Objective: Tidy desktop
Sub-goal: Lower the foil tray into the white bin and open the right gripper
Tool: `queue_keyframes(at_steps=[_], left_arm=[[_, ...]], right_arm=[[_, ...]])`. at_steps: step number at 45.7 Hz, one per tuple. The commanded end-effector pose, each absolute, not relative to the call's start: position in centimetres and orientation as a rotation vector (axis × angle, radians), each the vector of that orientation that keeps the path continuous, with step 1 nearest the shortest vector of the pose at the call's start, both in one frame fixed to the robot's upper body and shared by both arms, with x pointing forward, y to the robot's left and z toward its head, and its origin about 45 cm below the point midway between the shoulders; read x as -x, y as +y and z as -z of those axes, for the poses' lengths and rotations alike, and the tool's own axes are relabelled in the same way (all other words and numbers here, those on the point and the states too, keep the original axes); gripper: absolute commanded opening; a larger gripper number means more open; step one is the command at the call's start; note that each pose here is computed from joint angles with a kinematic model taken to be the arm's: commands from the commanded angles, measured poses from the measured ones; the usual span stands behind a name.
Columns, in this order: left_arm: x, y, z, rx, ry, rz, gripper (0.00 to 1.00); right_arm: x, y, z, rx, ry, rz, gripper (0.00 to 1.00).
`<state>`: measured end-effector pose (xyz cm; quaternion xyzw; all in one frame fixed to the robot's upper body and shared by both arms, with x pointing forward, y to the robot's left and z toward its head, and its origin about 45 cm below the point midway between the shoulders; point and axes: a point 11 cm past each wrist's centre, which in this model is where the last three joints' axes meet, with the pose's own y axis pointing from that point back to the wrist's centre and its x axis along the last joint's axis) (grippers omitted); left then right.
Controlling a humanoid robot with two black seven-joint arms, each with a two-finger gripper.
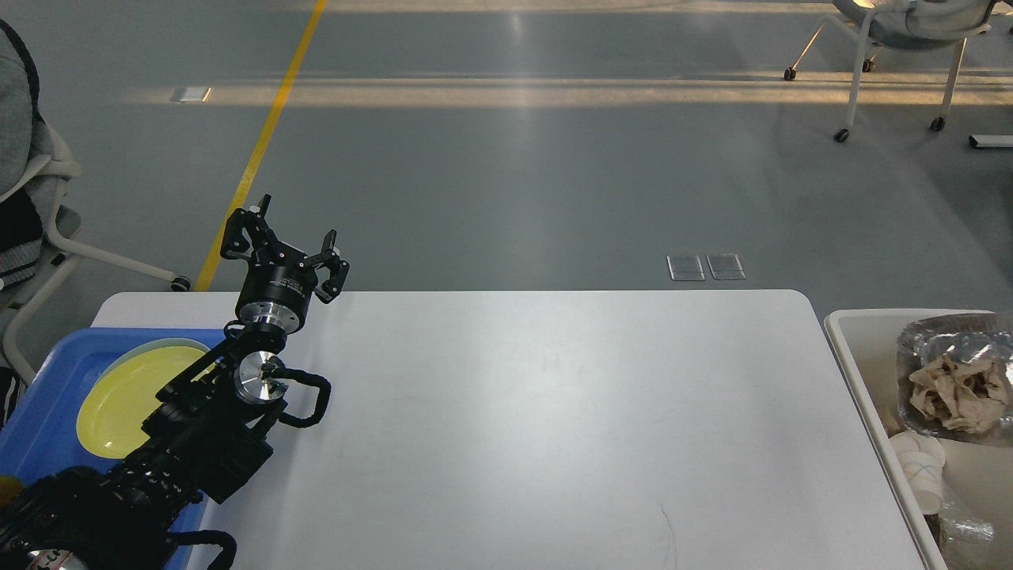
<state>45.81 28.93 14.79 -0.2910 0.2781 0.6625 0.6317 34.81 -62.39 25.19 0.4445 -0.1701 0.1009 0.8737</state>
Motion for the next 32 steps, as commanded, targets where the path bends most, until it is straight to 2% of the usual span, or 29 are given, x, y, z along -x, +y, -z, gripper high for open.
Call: queue_keyframes(at_steps=[1,2,4,6,7,8,25,32], left_arm=[[-45.8,28.9,-14.8,0.666,0.636,-1.517,1.00],[-45.8,28.9,-14.8,0.666,0.636,-1.517,1.00],[-45.8,28.9,-14.8,0.666,0.636,-1.517,1.00],[-45.8,29.0,-14.7,0.665,0.637,-1.518,1.00],[-45.8,28.9,-14.8,0.666,0.636,-1.516,1.00],[-45.8,28.9,-14.8,0.666,0.636,-1.517,1.00],[-45.8,29.0,-14.7,0.665,0.637,-1.518,1.00],[-45.8,28.9,-14.7,0.666,0.637,-1.516,1.00]], right_arm=[[-33.9,-63.6,-24.6,-0.859,-0.337,-0.248,0.00],[-33.8,-63.7,-24.5,-0.854,-0.334,-0.254,0.06],[-33.6,-63.8,-24.3,-0.850,-0.332,-0.264,0.31],[-33.7,-63.9,-24.1,-0.846,-0.334,-0.284,0.75],[-33.7,-63.9,-24.0,-0.847,-0.336,-0.295,0.94],[-33.7,-63.9,-24.0,-0.845,-0.336,-0.305,1.00],[-34.0,-63.7,-24.5,-0.860,-0.370,-0.303,1.00],[-35.4,-61.5,-25.3,-0.953,-0.439,-0.292,1.00]])
